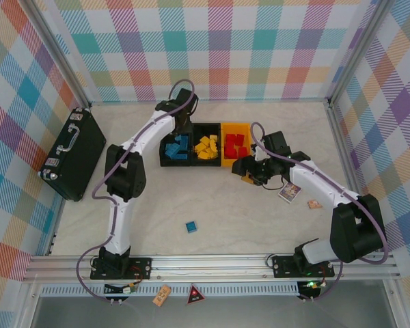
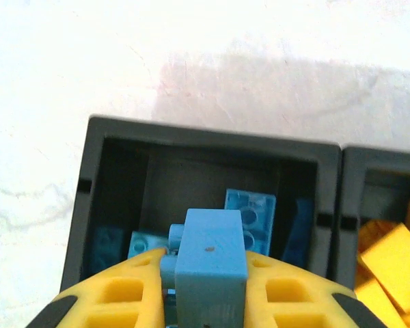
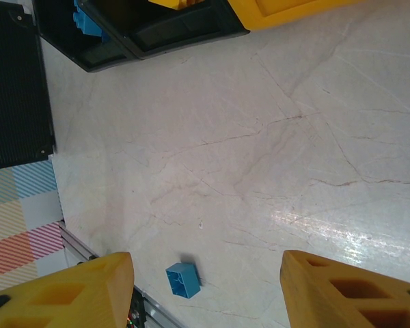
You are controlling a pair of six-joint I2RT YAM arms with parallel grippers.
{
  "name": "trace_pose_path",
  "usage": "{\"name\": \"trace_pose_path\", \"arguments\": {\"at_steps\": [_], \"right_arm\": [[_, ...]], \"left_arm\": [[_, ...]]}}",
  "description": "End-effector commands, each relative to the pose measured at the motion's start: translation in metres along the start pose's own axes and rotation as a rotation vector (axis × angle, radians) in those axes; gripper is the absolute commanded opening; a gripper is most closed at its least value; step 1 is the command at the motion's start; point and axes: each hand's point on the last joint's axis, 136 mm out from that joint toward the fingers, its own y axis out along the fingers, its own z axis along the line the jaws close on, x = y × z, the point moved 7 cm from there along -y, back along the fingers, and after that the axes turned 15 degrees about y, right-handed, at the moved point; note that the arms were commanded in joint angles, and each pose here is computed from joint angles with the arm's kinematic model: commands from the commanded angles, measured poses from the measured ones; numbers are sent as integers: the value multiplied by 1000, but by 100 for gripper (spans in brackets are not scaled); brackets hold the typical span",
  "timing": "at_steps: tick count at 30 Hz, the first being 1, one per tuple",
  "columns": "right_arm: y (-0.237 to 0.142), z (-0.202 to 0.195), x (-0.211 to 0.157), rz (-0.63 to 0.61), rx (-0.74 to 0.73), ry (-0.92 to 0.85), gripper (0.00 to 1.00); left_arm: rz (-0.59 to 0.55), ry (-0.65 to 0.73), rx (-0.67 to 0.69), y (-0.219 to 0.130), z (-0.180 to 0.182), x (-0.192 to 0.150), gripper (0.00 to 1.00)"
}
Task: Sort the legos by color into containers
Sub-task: Place the lego in the container.
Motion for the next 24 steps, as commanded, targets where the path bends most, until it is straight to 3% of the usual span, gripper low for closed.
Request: {"name": "trace_pose_path", "arguments": {"at_steps": [1, 10, 14, 24], "right_arm": [[-7, 2, -1, -17, 8, 4, 58], [-9, 1, -3, -24, 0, 8, 59], [-10, 1, -3, -26, -3, 13, 58], [-8, 4, -1, -21, 7, 6, 59]], "left_arm": [[1, 34, 63, 9, 10, 9, 18], [9, 76, 119, 27, 11, 16, 22], [19, 78, 114, 28, 9, 15, 37], [-10, 69, 64, -8, 7, 11, 43]]}}
